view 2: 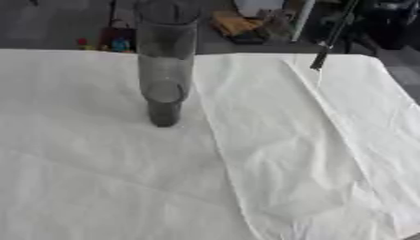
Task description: Arrange flowers into the vase.
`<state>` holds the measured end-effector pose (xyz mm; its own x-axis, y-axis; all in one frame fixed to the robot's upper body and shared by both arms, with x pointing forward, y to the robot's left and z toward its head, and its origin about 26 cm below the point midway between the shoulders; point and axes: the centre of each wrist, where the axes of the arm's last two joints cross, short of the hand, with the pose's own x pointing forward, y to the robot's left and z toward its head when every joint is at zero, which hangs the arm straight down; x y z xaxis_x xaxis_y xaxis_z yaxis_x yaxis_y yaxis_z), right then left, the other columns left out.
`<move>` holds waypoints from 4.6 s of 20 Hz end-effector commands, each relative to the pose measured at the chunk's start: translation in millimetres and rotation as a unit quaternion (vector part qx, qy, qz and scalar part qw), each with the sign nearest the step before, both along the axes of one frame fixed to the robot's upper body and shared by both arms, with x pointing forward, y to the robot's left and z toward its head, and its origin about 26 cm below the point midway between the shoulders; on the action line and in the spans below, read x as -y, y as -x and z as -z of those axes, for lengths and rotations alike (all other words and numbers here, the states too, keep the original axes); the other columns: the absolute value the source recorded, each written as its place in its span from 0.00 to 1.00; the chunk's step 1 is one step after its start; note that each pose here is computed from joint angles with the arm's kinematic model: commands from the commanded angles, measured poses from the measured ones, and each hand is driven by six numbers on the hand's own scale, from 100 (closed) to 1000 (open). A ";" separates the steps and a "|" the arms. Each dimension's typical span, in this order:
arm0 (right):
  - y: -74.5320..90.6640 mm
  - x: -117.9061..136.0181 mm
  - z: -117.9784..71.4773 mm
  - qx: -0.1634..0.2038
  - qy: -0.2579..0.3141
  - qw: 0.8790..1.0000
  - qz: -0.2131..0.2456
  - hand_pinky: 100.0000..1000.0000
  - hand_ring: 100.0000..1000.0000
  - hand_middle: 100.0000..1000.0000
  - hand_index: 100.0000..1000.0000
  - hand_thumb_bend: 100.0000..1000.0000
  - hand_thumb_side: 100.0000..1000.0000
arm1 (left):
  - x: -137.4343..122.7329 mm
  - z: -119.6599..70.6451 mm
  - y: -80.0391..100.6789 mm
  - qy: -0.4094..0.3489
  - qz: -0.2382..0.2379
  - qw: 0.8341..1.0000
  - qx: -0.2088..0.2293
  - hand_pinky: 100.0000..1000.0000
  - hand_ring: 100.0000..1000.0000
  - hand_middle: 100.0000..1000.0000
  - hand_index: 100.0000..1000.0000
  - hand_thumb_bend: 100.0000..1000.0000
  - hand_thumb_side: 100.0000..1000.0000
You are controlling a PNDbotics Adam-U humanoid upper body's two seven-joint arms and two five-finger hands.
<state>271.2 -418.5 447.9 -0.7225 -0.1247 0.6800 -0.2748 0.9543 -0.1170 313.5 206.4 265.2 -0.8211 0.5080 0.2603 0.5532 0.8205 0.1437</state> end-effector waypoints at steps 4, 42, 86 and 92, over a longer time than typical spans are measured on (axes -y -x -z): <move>17.0 -7.0 -24.3 0.051 -0.001 0.999 -0.011 0.00 0.00 0.00 0.00 0.34 0.01 | -3.5 -6.4 3.0 -0.019 -0.004 1.000 0.014 0.75 0.75 0.83 0.92 0.00 0.80; 23.9 14.3 -42.4 0.184 -0.084 0.976 -0.082 0.00 0.00 0.00 0.00 0.35 0.05 | 2.0 -13.3 3.7 -0.050 0.001 0.998 0.041 0.75 0.73 0.83 0.92 0.00 0.81; 28.0 32.1 -41.0 0.280 -0.062 0.936 -0.204 0.00 0.00 0.00 0.00 0.37 0.10 | -1.2 -9.2 3.7 -0.063 -0.032 0.996 0.057 0.75 0.73 0.83 0.92 0.00 0.83; 31.1 34.9 -43.1 0.295 -0.035 0.927 -0.228 0.00 0.00 0.00 0.00 0.36 0.10 | -1.6 -8.7 3.7 -0.059 -0.032 0.996 0.057 0.75 0.73 0.83 0.92 0.00 0.82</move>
<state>255.8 -453.2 471.2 -0.8091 -0.5599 0.1786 -0.5876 0.7676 -0.2558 312.5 205.5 267.1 -0.8689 0.4311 0.2432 0.4884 0.8263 0.2805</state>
